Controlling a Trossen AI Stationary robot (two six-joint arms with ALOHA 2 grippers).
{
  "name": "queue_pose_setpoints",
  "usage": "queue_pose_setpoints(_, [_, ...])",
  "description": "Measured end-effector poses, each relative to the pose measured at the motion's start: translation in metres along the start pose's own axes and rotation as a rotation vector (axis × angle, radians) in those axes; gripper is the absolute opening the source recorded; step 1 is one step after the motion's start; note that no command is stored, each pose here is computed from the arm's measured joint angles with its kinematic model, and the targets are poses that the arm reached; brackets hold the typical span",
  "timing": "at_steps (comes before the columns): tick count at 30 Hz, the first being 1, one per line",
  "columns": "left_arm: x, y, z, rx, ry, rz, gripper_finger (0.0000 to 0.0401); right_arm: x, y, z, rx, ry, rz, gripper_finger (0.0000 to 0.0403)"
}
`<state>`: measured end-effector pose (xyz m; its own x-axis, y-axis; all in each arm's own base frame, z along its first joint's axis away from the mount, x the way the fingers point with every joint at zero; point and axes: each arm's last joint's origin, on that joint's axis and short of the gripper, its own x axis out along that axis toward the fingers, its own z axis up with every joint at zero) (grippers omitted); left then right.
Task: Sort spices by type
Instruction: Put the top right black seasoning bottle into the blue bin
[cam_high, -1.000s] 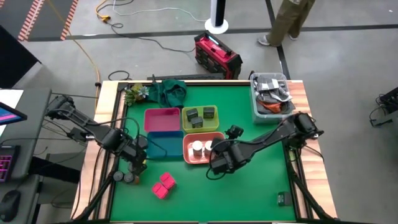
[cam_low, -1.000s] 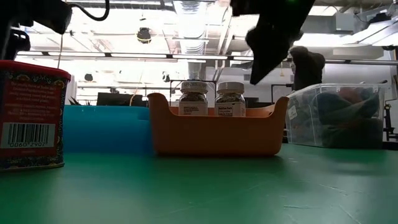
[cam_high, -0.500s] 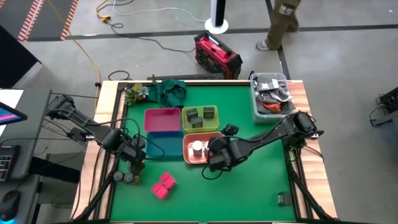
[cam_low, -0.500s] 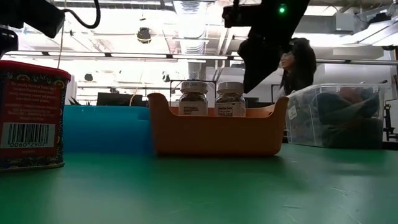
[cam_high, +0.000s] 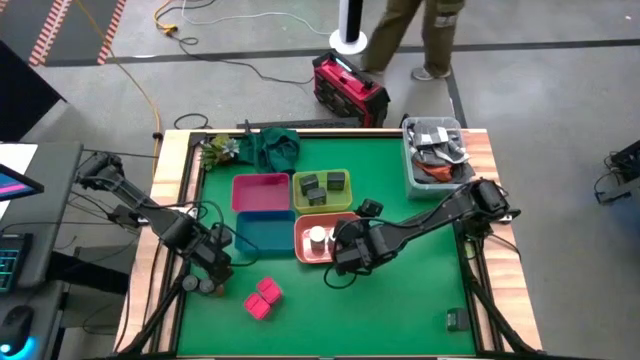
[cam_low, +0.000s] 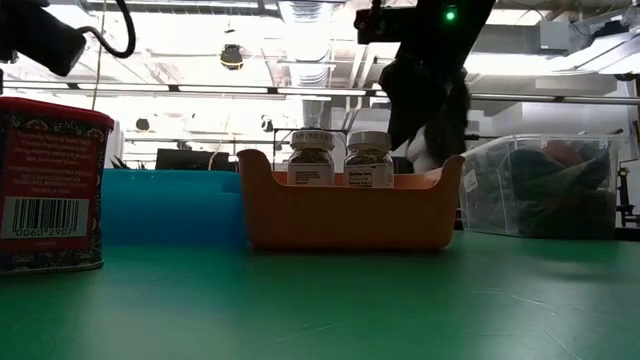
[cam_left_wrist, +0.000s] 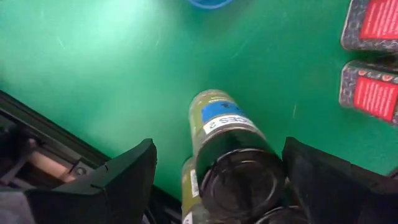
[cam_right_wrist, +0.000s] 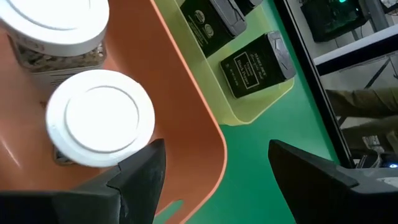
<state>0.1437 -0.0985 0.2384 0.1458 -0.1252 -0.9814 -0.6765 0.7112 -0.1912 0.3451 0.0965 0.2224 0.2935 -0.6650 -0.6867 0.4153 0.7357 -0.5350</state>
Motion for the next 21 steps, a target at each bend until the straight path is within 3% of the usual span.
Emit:
queue_pose_setpoints(13, [0.0, -0.006, -0.007, -0.006, 0.009, -0.045, 0.0334, 0.0, 0.0, 0.0, 0.005, 0.0, 0.001, 0.0317])
queue_pose_setpoints(21, [0.021, 0.001, -0.008, -0.021, 0.033, -0.036, 0.0334, 0.0, 0.0, 0.0, 0.003, -0.001, 0.002, 0.0317])
